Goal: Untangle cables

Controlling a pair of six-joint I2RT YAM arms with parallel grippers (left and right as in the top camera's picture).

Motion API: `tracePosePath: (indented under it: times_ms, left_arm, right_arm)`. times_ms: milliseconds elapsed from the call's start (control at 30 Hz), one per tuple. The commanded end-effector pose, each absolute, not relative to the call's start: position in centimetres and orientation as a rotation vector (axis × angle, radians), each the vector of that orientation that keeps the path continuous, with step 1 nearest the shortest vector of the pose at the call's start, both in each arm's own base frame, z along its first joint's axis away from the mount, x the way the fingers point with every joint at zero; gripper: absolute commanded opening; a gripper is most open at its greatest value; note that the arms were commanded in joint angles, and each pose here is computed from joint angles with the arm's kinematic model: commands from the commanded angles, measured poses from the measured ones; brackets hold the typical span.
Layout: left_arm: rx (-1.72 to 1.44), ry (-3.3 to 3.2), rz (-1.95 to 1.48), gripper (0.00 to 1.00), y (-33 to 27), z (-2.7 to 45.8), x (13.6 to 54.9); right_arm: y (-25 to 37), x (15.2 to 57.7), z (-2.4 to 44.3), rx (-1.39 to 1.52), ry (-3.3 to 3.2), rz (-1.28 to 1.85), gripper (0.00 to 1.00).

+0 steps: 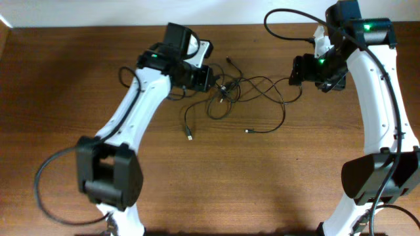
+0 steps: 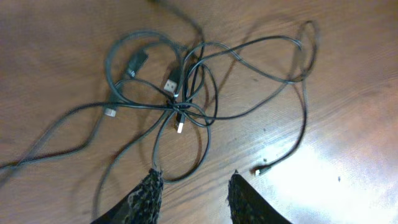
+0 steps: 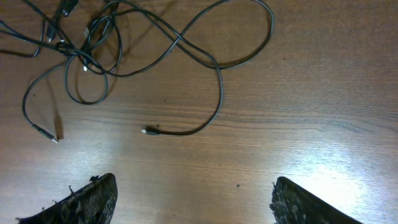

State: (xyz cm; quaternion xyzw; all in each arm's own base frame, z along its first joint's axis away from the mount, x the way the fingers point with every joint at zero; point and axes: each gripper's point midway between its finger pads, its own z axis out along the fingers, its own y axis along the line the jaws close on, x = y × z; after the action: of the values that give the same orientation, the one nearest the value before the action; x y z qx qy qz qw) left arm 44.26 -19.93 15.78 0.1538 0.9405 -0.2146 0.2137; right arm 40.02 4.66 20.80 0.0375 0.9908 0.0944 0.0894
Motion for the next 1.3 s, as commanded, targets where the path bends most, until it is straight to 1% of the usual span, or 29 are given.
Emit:
tracePosePath:
  times_ms: [0, 100, 267, 367, 500, 600, 700, 733, 800, 833, 933, 1033, 1133, 1200, 1233, 1267]
  left_arm:
    - [0.269, 2.722, -0.625, 0.34, -21.8, 11.1, 45.0]
    - [0.238, 2.755, -0.557, 0.35, -22.7, 8.1, 45.5]
    - [0.242, 2.741, -0.455, 0.33, -23.1, 5.3, 46.9]
    - [0.241, 2.736, -0.452, 0.25, -23.3, 4.0, 47.5]
    - [0.242, 2.699, -0.464, 0.23, -23.6, 3.9, 48.4]
    - [0.198, 2.715, -0.471, 0.22, -23.8, 2.5, 48.6]
    - [0.188, 2.744, -0.464, 0.18, -23.8, 0.8, 48.4]
    - [0.189, 2.748, -0.464, 0.15, -23.8, 0.6, 48.3]
    - [0.191, 2.747, -0.464, 0.16, -23.9, 0.6, 48.3]
    - [0.193, 2.750, -0.463, 0.17, -23.9, 0.5, 48.2]
    - [0.197, 2.779, -0.455, 0.28, -24.0, -0.5, 47.7]
    - [0.219, 2.814, -0.447, 0.34, -24.5, -1.4, 46.7]
    - [0.252, 2.825, -0.449, 0.34, -25.5, -1.5, 45.9]
    - [0.276, 2.841, -0.446, 0.31, -26.1, -1.7, 45.1]
    - [0.278, 2.847, -0.443, 0.29, -26.2, -1.7, 44.9]
    - [0.279, 2.864, -0.437, 0.22, -26.1, -1.8, 44.6]
  right_arm:
    - [4.3, 40.2, 20.9, 0.127, 2.942, 0.262, 0.81]
    - [4.3, 40.2, 20.9, 0.127, 2.943, 0.262, 0.81]
    - [4.3, 40.2, 20.9, 0.126, 2.942, 0.262, 0.81]
    - [4.3, 40.2, 20.9, 0.126, 2.942, 0.262, 0.81]
    - [4.3, 40.2, 20.9, 0.126, 2.942, 0.262, 0.81]
    - [4.3, 40.2, 20.9, 0.126, 2.942, 0.262, 0.81]
    - [4.3, 40.2, 20.9, 0.126, 2.942, 0.261, 0.81]
    - [4.3, 40.2, 20.9, 0.126, 2.942, 0.261, 0.81]
    - [4.3, 40.2, 20.8, 0.126, 2.944, 0.261, 0.81]
    - [4.3, 40.2, 20.7, 0.127, 2.946, 0.261, 0.81]
    - [4.3, 40.1, 20.5, 0.127, 2.949, 0.261, 0.81]
    - [4.3, 40.1, 20.5, 0.127, 2.949, 0.261, 0.81]
    - [4.3, 40.0, 20.4, 0.127, 2.955, 0.261, 0.81]
    - [4.3, 40.0, 20.2, 0.127, 2.959, 0.261, 0.81]
    - [4.3, 40.0, 20.2, 0.128, 2.959, 0.261, 0.81]
    - [4.3, 40.0, 20.2, 0.127, 2.959, 0.261, 0.81]
